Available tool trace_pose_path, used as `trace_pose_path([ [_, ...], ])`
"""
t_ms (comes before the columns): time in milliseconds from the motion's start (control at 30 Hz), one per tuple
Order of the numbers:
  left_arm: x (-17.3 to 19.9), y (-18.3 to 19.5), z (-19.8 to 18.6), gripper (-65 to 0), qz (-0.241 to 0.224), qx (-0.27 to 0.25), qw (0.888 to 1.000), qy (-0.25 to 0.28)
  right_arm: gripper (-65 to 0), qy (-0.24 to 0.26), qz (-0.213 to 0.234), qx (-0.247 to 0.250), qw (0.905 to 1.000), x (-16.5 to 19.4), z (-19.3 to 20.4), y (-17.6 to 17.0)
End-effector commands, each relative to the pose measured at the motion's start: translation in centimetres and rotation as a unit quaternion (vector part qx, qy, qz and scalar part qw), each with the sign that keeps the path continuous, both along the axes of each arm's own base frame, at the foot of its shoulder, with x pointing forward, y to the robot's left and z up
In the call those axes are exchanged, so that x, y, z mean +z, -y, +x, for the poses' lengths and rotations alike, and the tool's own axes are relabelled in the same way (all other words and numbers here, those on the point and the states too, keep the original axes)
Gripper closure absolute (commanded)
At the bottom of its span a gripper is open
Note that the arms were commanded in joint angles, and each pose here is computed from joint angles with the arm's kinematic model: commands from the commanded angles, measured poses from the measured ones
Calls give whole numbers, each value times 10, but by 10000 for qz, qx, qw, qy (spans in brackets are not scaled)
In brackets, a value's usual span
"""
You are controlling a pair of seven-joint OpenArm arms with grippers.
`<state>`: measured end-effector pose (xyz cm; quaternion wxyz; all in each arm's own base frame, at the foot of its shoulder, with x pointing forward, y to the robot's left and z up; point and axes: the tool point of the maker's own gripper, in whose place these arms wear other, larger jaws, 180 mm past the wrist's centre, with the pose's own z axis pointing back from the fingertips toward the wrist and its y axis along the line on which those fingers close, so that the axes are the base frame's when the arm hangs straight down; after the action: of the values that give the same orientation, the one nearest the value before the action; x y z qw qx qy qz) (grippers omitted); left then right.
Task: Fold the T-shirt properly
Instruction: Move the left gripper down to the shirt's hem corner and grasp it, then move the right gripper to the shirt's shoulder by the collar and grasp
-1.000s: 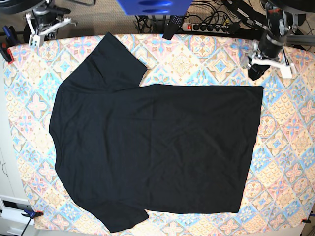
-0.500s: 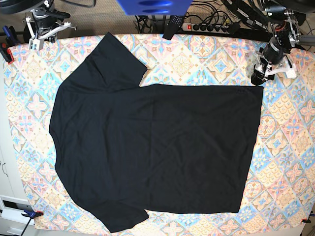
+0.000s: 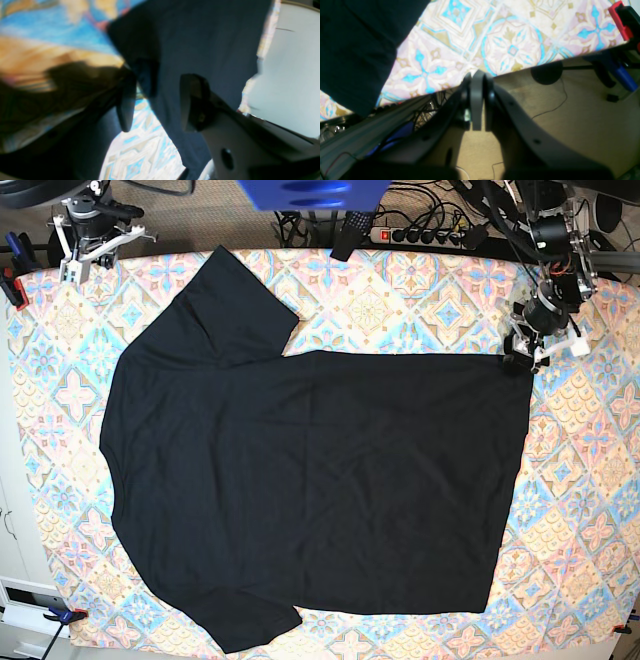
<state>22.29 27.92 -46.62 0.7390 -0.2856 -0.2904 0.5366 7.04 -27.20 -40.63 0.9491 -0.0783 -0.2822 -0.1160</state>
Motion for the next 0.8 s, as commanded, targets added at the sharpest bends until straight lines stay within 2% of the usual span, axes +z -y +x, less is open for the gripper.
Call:
trace_pose_path([
  [0,3,-5,4,-286,44,-11,10000,24,0,127,-96,52,9999,8,4,3],
  [400,-2,14,8,-286,-279,-90,9996,17,0,116,-76,66,9999,7,4,1],
  [567,9,17,29,-281,-291,-113,9992,241,0,112,97,200,9997,2,7,-15],
  [633,9,17,29,-233,-296,-118,9992,239,0,124,151,242,9995,1,9,-19],
  [767,4,17,20,-42,-296,-127,9994,152,0,130,198,279,9993,0,10,-24],
])
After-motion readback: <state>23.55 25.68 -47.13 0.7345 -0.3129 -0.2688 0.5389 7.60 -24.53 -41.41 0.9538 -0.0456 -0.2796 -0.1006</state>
